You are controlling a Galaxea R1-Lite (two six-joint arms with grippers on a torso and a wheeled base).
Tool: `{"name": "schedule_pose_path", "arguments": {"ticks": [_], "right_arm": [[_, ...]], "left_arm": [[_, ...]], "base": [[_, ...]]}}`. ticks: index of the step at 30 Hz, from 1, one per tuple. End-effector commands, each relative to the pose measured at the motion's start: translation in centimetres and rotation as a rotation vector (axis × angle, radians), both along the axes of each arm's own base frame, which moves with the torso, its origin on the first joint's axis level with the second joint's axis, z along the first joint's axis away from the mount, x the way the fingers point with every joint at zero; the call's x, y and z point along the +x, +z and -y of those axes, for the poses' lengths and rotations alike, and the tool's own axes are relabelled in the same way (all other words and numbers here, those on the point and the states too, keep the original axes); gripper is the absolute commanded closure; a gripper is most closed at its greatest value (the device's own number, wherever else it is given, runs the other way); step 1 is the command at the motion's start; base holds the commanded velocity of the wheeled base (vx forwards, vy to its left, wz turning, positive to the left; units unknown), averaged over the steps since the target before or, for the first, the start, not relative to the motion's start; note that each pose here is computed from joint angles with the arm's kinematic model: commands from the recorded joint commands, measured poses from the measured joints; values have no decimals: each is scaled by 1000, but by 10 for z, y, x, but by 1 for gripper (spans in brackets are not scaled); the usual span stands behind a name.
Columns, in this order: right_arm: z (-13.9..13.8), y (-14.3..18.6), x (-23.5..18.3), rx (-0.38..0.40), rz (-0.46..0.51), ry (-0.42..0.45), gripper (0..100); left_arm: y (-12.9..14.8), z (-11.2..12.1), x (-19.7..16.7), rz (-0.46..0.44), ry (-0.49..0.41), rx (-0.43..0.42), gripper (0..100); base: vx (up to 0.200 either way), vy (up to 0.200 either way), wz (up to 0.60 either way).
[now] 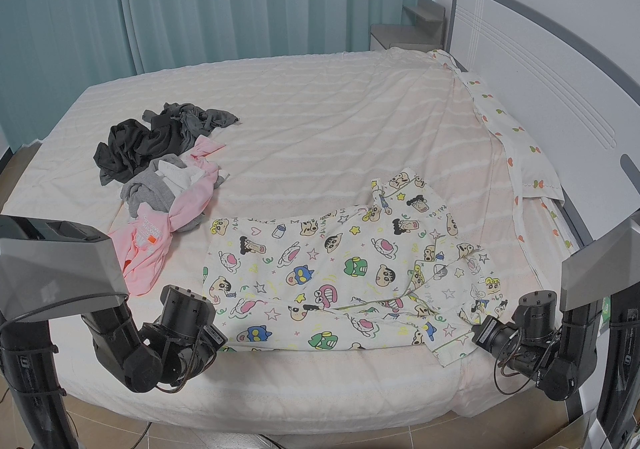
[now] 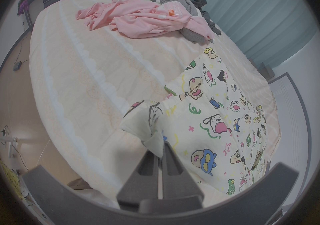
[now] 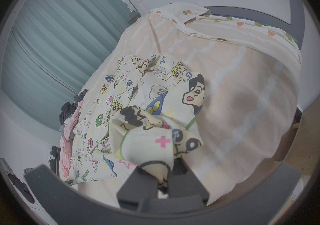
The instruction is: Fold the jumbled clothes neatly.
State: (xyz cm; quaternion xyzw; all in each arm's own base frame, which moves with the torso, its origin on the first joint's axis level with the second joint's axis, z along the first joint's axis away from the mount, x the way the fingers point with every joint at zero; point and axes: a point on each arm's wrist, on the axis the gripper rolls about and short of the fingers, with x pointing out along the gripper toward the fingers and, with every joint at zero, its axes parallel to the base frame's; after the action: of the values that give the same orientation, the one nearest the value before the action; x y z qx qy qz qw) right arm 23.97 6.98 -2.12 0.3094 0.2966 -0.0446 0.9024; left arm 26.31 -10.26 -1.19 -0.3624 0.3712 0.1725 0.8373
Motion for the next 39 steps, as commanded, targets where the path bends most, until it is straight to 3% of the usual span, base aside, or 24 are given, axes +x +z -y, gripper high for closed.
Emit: {"name": "schedule_pose_path", "arguments": {"ticks": [1,13,14,21,26,31,35,39], "right_arm": [[0,6,-9,1,3,12,100],[-5,2,-9,6,-12,30,100],[-5,2,-9,8,-11,29,0],[-2,5,-15,18,-23,9,0],[5,18,-24,21,-2,-12,0],[19,54,-30,43,138,-74,0],[27,71,-32,37,219,-122,0],[29,78,-34,15,252,-116,0]], "left_arm": [[2,-3,-8,-16,-13,-12,100],[2,-3,-11,-30,-21,-26,100],[2,-3,-11,-30,-21,-26,0],[2,-5,-15,-36,-26,-15,0],[32,-7,-19,57,-48,-58,0],[74,-8,-25,197,-95,-138,0],[85,-7,-25,234,-118,-160,0],[88,-6,-21,255,-146,-132,0]], "base": [[0,0,0],[0,0,0],[0,0,0],[0,0,0],[0,0,0],[0,0,0],[100,0,0],[50,0,0]]}}
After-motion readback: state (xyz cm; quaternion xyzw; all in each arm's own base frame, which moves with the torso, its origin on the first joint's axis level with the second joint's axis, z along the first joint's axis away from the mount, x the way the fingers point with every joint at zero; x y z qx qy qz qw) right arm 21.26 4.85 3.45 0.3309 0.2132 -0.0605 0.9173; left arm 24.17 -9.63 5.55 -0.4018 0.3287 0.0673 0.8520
